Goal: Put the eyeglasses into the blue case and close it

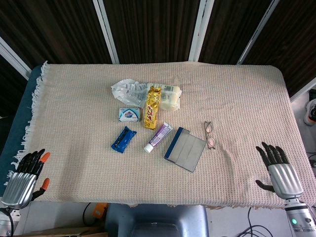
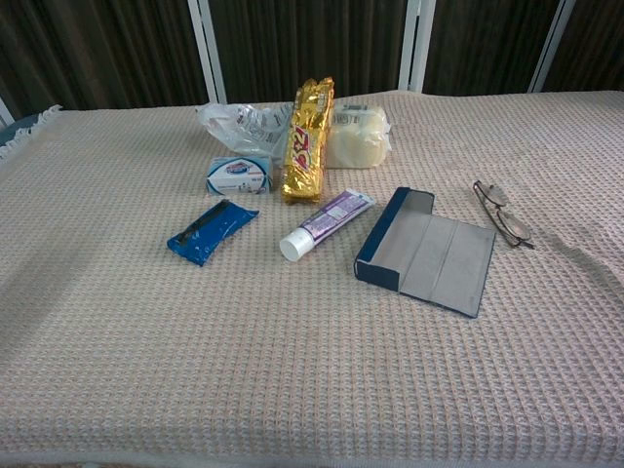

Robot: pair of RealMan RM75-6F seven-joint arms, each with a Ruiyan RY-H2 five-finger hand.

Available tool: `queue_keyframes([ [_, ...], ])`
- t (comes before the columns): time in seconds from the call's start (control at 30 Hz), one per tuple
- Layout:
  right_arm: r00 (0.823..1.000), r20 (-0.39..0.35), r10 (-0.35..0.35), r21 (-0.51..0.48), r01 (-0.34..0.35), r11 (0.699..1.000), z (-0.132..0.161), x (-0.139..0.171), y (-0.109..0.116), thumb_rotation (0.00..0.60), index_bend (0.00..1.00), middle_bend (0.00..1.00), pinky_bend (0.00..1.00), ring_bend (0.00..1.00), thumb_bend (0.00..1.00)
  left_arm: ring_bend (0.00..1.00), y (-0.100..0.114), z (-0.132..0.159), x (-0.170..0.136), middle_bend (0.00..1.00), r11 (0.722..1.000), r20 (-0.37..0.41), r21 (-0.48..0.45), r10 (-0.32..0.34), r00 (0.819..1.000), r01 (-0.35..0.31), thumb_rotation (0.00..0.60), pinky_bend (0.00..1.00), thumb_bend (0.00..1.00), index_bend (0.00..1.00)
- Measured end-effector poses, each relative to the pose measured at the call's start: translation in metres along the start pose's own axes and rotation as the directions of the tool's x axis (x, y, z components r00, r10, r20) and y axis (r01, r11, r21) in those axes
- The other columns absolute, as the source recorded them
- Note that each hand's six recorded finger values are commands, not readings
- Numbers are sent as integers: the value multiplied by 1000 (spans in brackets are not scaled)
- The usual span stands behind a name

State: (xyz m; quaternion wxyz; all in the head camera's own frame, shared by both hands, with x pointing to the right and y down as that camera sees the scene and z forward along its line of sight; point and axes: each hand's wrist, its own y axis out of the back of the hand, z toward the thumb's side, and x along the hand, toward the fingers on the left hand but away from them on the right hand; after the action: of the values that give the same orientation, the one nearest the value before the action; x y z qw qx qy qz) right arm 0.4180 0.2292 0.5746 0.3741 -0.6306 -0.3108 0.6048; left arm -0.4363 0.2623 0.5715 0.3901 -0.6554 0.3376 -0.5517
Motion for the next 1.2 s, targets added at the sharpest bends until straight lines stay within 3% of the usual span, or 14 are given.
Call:
queue_keyframes([
  [0.4,1000,-2,22,13,-22,1000,-3,-15,-8,600,0,0,0,0,278,0,0,3,3,0,999,18,-42,-6,1000,7,600,89,411,0],
  [0.57,999,-22,33,36,-32,999,-2,-41,-11,600,31,0,0,0,278,0,1,1,6,0,999,17,-48,-7,1000,7,600,92,412,0],
  [0.7,998,-62,31,130,-23,991,3,-81,-9,600,113,0,0,0,278,0,0,-2,9,0,999,4,-51,-13,1000,13,600,93,413,0],
  [0.87,992,-112,64,329,-24,944,10,-150,-10,600,127,0,0,0,278,0,-1,-4,13,0,999,-11,-48,-16,1000,15,600,94,413,0],
  [1.0,980,-168,105,447,-19,894,34,-204,-11,600,127,0,0,0,278,0,-3,-5,15,0,999,-20,-43,-21,1000,20,600,94,413,0],
  [1.2,954,-235,187,554,-27,832,69,-227,-22,600,109,0,0,0,314,0,-3,-6,16,0,999,-24,-42,-22,999,21,600,94,414,0],
])
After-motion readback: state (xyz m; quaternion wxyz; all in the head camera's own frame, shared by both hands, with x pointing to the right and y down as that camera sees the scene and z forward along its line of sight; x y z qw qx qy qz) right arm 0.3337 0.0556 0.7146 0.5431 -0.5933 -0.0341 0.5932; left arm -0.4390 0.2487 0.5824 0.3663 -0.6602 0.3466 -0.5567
